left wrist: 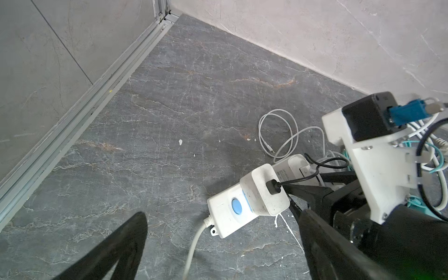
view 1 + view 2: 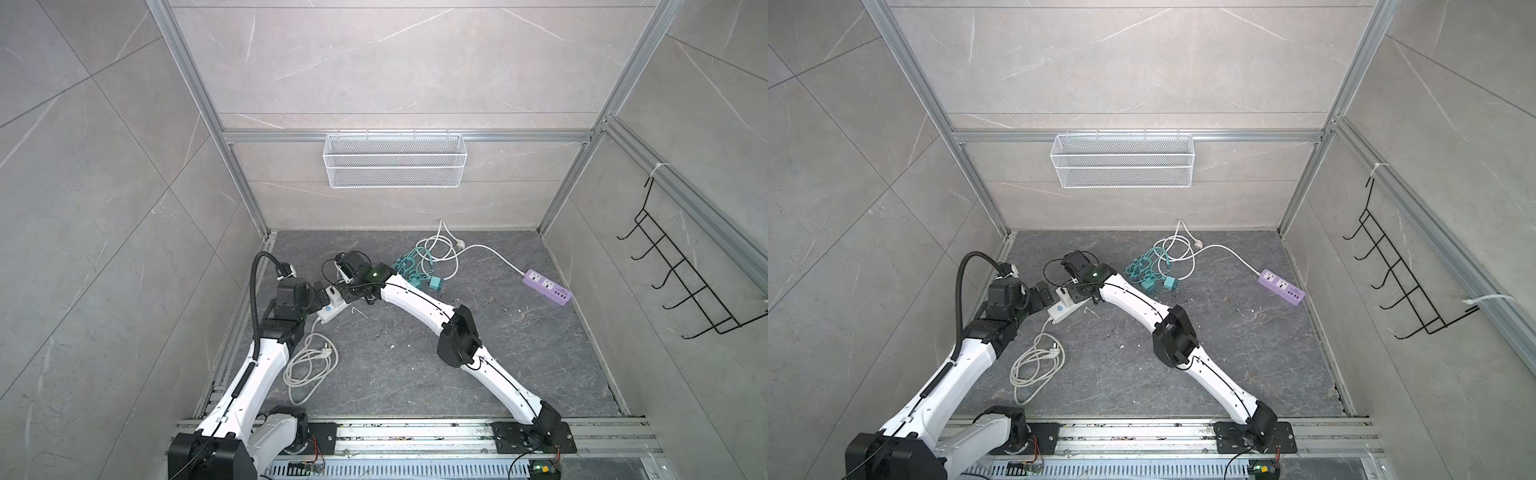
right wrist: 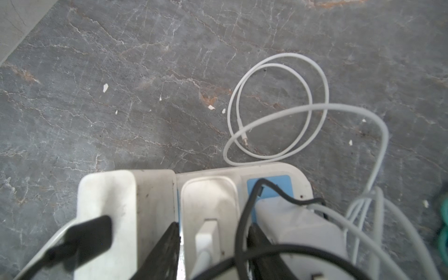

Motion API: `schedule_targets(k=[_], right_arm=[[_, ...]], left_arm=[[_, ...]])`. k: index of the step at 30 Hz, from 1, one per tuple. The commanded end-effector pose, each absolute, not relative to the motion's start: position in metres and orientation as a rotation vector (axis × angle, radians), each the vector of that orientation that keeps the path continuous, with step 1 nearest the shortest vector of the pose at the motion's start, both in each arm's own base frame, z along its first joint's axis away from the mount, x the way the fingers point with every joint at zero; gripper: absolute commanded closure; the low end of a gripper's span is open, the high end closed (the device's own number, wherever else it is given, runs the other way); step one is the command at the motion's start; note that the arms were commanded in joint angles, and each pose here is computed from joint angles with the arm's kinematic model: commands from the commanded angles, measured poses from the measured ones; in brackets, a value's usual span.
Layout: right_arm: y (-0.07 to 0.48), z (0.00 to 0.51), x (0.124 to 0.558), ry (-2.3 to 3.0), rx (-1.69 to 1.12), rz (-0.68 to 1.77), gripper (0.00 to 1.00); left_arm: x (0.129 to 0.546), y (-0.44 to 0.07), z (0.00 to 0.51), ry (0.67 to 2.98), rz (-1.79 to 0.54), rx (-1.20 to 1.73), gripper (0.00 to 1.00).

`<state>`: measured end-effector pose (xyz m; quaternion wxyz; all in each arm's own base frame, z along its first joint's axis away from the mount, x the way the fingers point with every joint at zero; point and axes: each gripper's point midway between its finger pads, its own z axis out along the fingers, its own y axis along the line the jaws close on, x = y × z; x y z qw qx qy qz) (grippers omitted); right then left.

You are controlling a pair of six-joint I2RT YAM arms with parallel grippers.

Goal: Insert the plug
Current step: 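Press the charger down into the socket with the right gripper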

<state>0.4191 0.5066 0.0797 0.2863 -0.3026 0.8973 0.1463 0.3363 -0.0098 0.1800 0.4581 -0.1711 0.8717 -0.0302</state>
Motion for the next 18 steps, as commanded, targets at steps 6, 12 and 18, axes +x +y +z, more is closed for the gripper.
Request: schedule_targets(k=[6,12,18], right_arm=[[0.490,0.088,0.408,2.475,-0.766,0.352,0.51],[0.482,0.099,0.402,2.492,-0.746,0.342,0.51],[0.472,0.097,0.395,2.522,-0.751,0.316,0.50]], left_arm=[[0.350,-0.014,0.188,2.112,-0.123,-0.433,0.00],[0.353,-0.017,0.185,2.121,-0.138,-0.425,0.00],[0.354,-0.018,0.182,2.129,-0.145,-0.421,0.00]])
